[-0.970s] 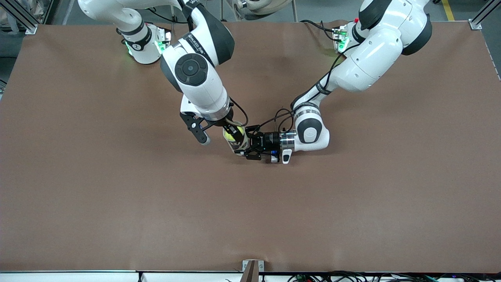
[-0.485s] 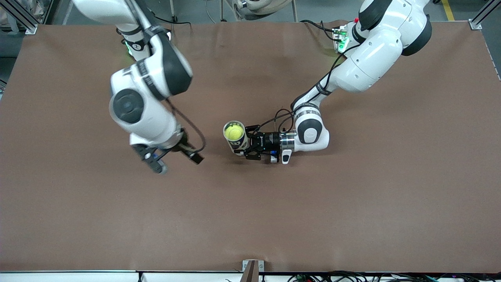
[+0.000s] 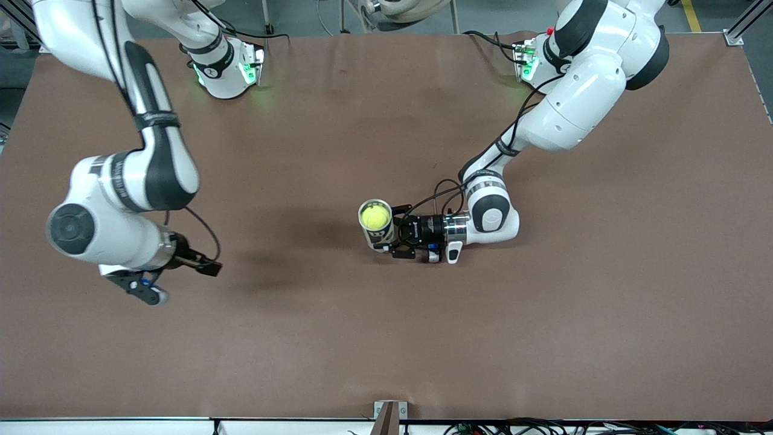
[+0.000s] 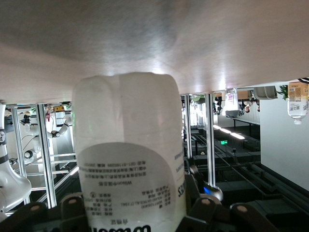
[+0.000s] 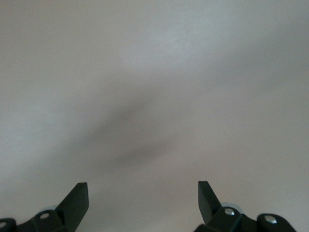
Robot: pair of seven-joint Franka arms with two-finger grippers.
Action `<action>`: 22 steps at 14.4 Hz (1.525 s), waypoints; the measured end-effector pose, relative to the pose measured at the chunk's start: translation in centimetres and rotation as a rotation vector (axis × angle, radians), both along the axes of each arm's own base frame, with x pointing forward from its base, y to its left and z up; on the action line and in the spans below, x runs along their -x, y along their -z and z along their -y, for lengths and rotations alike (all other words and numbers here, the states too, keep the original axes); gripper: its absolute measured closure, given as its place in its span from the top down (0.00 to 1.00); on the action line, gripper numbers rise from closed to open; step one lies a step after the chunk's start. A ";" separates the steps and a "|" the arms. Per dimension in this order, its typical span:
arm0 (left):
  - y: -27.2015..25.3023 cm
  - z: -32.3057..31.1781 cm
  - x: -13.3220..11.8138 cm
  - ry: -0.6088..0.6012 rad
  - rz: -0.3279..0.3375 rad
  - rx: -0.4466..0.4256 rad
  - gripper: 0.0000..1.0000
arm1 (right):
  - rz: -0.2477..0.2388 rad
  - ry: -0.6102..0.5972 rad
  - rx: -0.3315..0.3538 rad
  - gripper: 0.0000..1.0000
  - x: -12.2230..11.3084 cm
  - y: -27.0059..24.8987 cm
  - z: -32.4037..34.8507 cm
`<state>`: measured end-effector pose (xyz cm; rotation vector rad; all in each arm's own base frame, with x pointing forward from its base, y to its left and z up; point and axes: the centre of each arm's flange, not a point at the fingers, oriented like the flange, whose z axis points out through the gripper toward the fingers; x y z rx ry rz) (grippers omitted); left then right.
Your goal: Insert tennis ball vertically with right arm
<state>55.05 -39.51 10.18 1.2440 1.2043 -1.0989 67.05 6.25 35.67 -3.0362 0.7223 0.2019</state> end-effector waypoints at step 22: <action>0.6 -0.3 -1.0 -0.011 0.009 0.009 1.00 | 0.025 -0.176 -0.035 1.00 0.3 1.1 9.6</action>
